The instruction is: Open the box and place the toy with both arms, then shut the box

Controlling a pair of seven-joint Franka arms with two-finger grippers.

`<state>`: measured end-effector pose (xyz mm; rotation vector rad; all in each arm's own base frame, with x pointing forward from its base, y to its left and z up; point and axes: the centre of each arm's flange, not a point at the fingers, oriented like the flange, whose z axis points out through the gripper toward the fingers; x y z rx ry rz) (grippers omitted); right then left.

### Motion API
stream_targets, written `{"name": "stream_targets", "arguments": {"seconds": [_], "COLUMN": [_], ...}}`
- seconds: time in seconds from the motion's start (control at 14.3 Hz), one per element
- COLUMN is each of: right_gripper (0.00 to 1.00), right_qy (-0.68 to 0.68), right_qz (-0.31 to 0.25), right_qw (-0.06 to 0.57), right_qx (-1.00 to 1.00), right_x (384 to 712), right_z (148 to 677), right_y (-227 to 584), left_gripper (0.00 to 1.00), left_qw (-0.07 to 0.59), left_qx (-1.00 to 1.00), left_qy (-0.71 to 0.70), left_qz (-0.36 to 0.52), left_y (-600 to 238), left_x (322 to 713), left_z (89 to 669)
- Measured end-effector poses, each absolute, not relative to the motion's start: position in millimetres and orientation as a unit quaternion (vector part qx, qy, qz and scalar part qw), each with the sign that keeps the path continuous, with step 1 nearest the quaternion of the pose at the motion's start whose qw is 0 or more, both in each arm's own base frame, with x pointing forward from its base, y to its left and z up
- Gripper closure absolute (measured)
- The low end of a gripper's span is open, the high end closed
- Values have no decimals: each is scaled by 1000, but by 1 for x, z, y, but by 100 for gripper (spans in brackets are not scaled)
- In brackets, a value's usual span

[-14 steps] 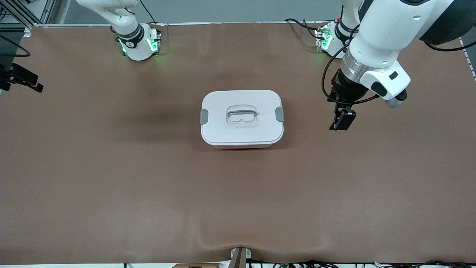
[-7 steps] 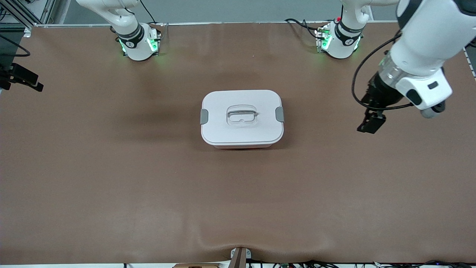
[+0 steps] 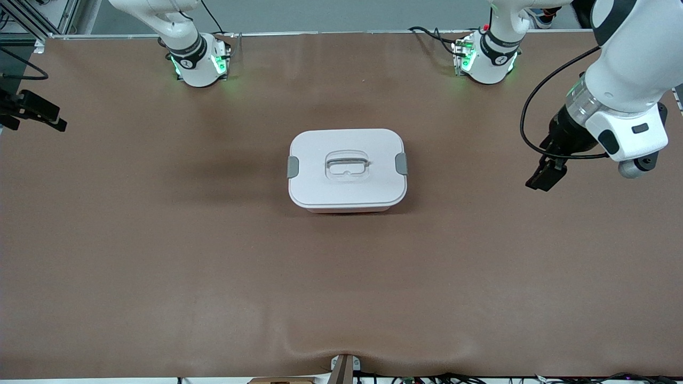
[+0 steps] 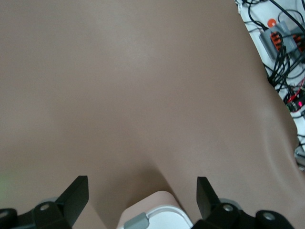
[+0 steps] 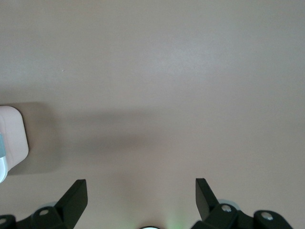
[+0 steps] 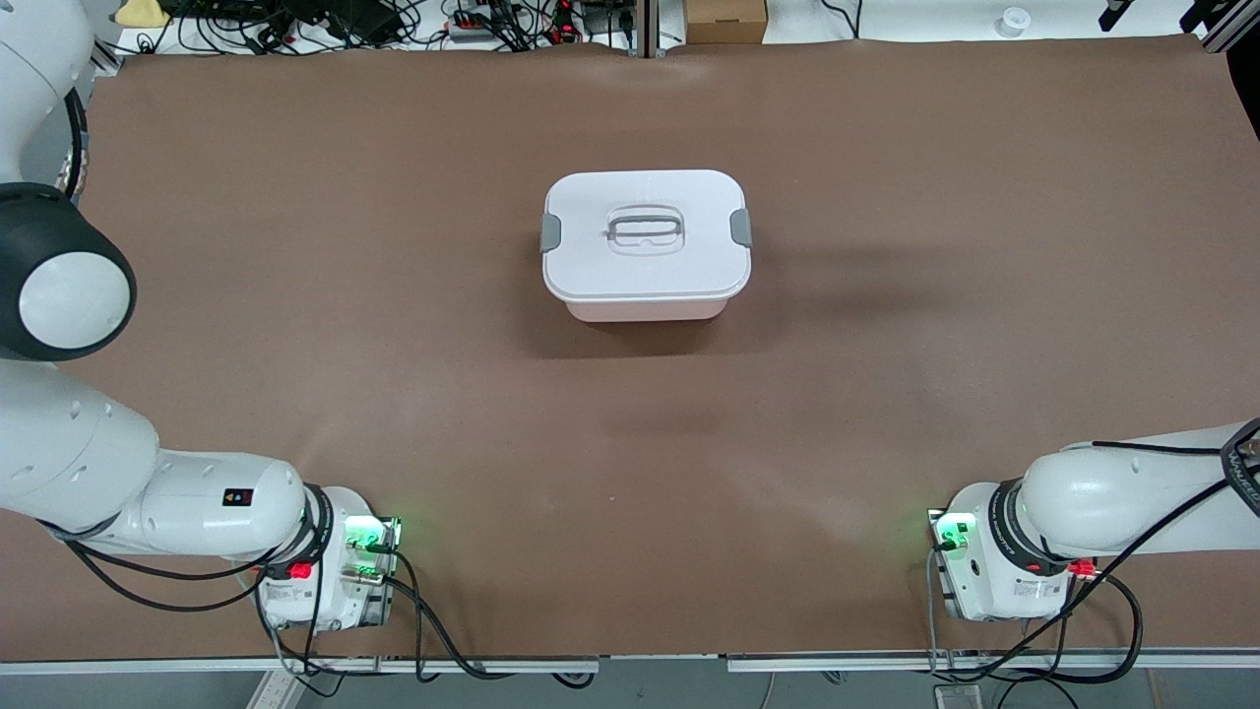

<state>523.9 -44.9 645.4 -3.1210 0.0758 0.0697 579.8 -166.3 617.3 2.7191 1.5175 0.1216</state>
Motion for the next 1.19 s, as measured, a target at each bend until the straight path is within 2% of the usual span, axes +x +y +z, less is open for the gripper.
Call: {"name": "stream_targets", "arguments": {"seconds": [0.63, 1.05, 1.19], "right_gripper": [0, 0, 0], "right_qy": [28, 30, 40], "right_qz": [14, 13, 13], "right_qw": [9, 6, 6], "right_qx": [-999, -999, -999], "right_x": [524, 541, 542], "right_z": [651, 648, 648], "right_y": [-49, -50, -58], "left_gripper": [0, 0, 0], "left_qw": [4, -18, -25], "left_qx": [937, 958, 975], "left_qy": [347, 284, 218], "left_qz": [48, 31, 19], "left_y": [-111, -67, -50], "left_x": [590, 578, 571], "left_z": [626, 639, 645]}}
